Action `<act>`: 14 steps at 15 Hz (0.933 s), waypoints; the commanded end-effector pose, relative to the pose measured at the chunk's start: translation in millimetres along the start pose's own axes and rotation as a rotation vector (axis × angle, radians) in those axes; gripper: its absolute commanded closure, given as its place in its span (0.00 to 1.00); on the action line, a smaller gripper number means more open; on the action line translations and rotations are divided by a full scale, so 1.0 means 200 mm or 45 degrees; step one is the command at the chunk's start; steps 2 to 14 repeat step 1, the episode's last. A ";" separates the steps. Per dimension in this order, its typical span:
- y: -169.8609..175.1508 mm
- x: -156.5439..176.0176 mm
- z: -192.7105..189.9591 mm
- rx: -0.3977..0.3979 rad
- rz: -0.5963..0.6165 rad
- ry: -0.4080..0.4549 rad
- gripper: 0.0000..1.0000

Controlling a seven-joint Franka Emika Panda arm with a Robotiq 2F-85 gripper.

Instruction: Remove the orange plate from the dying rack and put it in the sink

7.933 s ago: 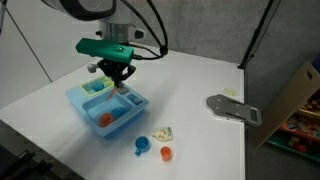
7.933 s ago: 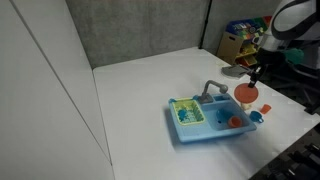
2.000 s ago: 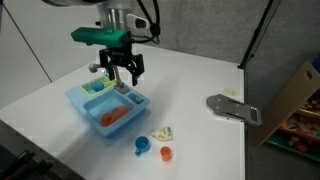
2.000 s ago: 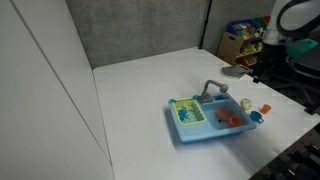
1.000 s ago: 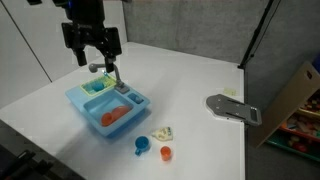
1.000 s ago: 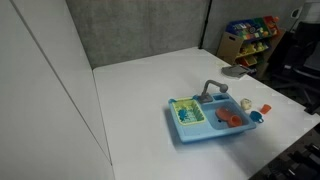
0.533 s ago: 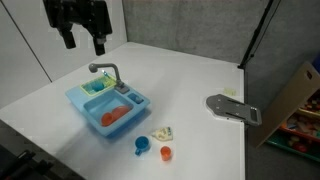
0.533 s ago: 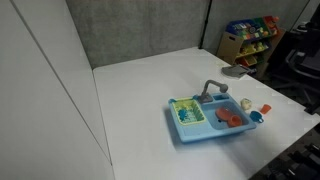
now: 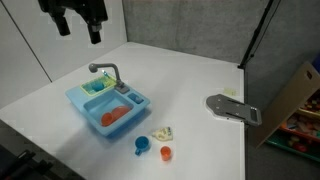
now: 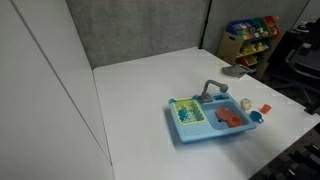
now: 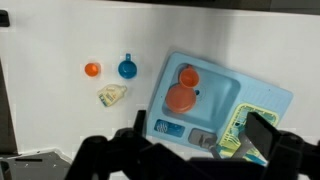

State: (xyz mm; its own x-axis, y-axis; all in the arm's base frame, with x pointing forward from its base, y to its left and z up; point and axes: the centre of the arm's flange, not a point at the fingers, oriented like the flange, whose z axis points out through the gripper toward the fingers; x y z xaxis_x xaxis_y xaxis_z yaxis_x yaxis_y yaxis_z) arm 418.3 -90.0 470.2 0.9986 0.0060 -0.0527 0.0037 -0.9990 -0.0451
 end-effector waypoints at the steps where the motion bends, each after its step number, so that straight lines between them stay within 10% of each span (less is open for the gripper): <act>1: 0.00 0.00 0.00 0.001 -0.001 -0.001 0.00; 14: 0.00 0.00 0.00 0.001 -0.001 -0.001 0.00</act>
